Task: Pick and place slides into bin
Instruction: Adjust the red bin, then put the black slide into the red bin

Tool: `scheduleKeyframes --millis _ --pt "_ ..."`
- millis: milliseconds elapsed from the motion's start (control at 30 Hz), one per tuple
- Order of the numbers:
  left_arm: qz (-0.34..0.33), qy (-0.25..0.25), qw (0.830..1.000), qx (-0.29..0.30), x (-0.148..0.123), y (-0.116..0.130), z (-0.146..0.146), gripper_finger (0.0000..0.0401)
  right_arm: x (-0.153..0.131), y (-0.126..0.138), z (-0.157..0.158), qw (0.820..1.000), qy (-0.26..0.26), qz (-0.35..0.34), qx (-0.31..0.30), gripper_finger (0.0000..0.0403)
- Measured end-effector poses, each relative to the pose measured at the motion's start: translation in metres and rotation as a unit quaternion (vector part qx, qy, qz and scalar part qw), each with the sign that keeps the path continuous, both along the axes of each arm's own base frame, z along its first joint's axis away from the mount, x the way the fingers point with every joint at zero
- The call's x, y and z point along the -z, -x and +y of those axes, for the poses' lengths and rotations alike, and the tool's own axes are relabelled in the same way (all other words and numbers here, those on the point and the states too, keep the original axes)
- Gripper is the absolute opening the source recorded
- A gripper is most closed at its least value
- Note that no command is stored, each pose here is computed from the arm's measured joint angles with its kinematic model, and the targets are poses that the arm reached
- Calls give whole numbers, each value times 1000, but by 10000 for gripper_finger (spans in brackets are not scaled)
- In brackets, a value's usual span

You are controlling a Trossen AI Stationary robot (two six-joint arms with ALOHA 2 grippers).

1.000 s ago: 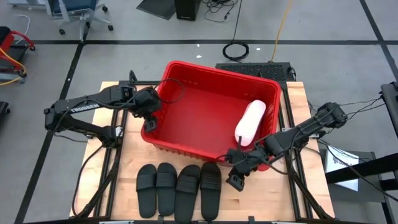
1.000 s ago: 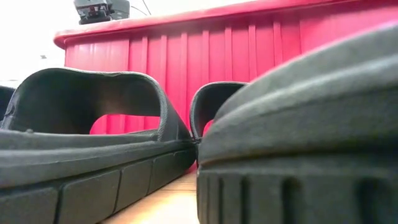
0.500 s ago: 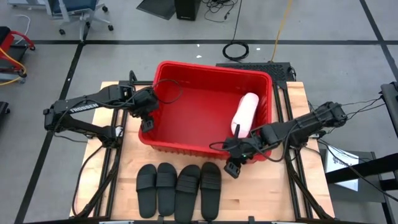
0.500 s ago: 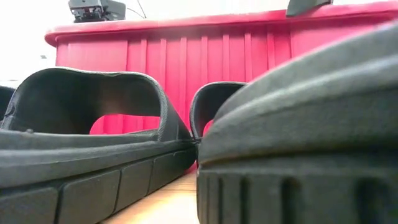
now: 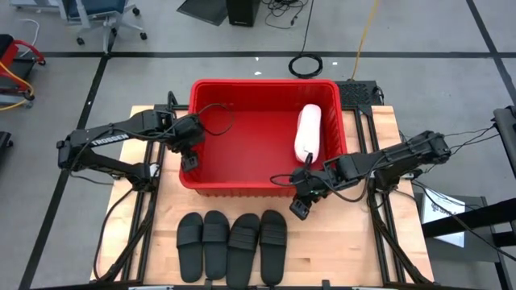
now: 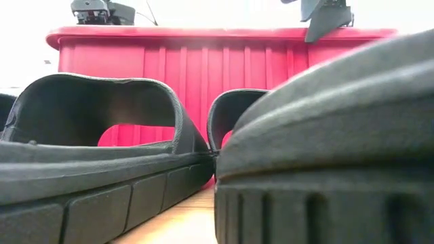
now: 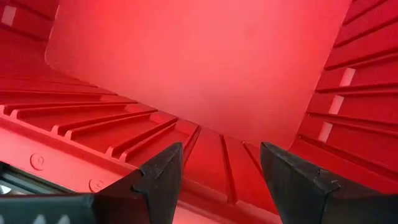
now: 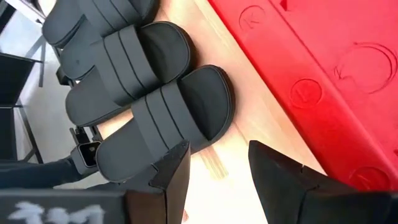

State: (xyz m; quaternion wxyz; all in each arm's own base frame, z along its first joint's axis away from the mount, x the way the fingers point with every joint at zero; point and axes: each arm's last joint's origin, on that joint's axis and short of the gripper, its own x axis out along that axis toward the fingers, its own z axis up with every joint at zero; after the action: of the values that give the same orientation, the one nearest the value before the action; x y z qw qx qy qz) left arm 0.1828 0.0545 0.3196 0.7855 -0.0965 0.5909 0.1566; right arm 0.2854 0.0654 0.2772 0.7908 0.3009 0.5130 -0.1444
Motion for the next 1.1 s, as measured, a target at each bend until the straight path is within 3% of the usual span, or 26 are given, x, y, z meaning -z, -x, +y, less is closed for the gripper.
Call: scheduleKeyframes --millis 267,367,500,633,733,867,1000,1100 --pt "-160 -22 987 11 -33 6 -3 225 -27 1 10 991 -13 -127 -35 158" --pt "-243 -22 970 17 -56 14 -7 225 -54 0 11 970 -26 -236 -51 158" --pt "-344 -7 939 21 -89 28 -15 225 -83 -6 13 925 -21 -374 -65 158" --pt "-434 12 900 42 -123 46 -29 225 -114 -9 15 853 9 -518 -65 158" --pt "-507 38 859 65 -149 59 -41 225 -131 -8 16 801 22 -594 -76 158" --pt "-581 80 803 105 -176 71 -56 225 -145 -5 15 751 42 -655 -75 158" --pt "-616 121 763 154 -188 73 -72 225 -154 -2 14 721 54 -687 -73 158" --pt "-609 147 757 186 -188 64 -85 225 -155 -2 13 715 55 -693 -72 158"
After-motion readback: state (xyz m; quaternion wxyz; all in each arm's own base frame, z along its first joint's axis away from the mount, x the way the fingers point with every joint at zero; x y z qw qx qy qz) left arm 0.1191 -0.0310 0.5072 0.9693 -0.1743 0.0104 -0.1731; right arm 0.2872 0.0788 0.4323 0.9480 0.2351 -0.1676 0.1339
